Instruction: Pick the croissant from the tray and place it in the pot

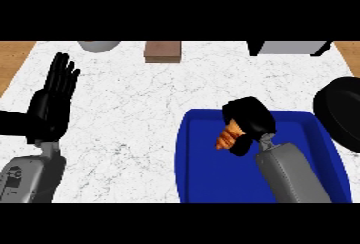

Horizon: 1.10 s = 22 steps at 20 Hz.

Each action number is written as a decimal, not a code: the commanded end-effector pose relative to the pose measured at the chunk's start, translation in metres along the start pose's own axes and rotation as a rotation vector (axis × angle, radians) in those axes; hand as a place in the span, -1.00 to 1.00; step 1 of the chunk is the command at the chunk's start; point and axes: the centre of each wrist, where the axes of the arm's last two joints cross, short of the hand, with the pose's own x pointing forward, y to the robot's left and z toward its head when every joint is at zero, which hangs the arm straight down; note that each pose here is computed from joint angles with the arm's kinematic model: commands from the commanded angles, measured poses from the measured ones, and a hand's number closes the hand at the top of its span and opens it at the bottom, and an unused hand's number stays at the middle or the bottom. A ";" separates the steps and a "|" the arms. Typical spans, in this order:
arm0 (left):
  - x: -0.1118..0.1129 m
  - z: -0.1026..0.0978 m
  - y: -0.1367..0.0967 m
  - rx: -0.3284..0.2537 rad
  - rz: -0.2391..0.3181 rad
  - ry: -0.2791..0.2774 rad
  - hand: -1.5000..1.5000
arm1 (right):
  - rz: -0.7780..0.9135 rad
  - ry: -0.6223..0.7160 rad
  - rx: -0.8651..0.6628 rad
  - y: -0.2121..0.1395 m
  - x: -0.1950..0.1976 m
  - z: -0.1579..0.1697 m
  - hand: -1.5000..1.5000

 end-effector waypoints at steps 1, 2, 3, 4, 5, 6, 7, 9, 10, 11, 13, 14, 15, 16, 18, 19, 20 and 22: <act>-0.002 0.001 -0.003 -0.021 -0.001 0.012 0.00 | -0.172 0.337 -0.189 -0.040 0.008 -0.022 1.00; 0.004 -0.004 0.001 -0.018 -0.008 -0.008 0.00 | -0.187 0.404 -0.257 -0.049 0.009 -0.024 1.00; 0.002 -0.004 -0.007 -0.027 0.006 -0.003 0.00 | -0.170 0.463 -0.324 -0.067 0.016 -0.029 1.00; 0.005 -0.004 -0.007 -0.040 0.008 -0.016 0.00 | -0.197 0.528 -0.389 -0.072 0.016 -0.030 1.00; 0.002 -0.005 -0.006 -0.031 0.004 0.003 0.00 | -0.189 0.592 -0.458 -0.090 0.021 -0.033 1.00; 0.004 -0.004 -0.011 -0.043 -0.001 0.001 0.00 | -0.144 0.658 -0.505 -0.109 0.030 -0.037 1.00; 0.000 -0.003 -0.008 -0.049 -0.005 -0.006 0.00 | -0.131 0.728 -0.554 -0.104 0.030 -0.040 1.00; 0.002 -0.004 -0.013 -0.038 0.001 -0.001 0.00 | -0.144 0.813 -0.651 -0.139 0.038 -0.045 1.00; 0.001 0.001 -0.011 -0.043 0.009 0.004 0.00 | -0.132 0.852 -0.702 -0.143 0.047 -0.048 1.00; -0.004 0.000 -0.002 -0.043 0.007 0.008 0.00 | -0.107 0.882 -0.770 -0.149 0.058 -0.048 1.00; -0.011 -0.001 -0.011 -0.014 0.007 0.016 0.00 | -0.108 0.930 -0.862 -0.159 0.052 -0.047 1.00; -0.007 -0.006 0.008 0.002 0.005 0.000 0.00 | -0.083 0.958 -0.885 -0.167 0.053 -0.050 1.00; 0.002 -0.005 0.000 -0.021 -0.008 0.009 0.00 | -0.034 1.009 -0.898 -0.162 0.041 -0.057 1.00; 0.005 -0.005 0.001 -0.004 -0.018 -0.005 0.00 | -0.028 1.019 -0.920 -0.171 0.039 -0.052 1.00; -0.008 0.003 -0.002 0.012 0.000 0.012 0.00 | -0.041 1.030 -0.990 -0.173 0.027 -0.041 1.00; -0.003 -0.006 0.008 0.007 0.001 0.019 0.00 | -0.050 1.051 -0.983 -0.177 0.031 -0.044 1.00; 0.002 -0.013 0.004 0.008 -0.015 0.017 0.00 | -0.036 1.078 -0.968 -0.175 0.024 -0.030 1.00; -0.013 0.002 0.007 0.018 -0.008 0.009 0.00 | -0.024 1.125 -0.933 -0.177 0.000 -0.024 1.00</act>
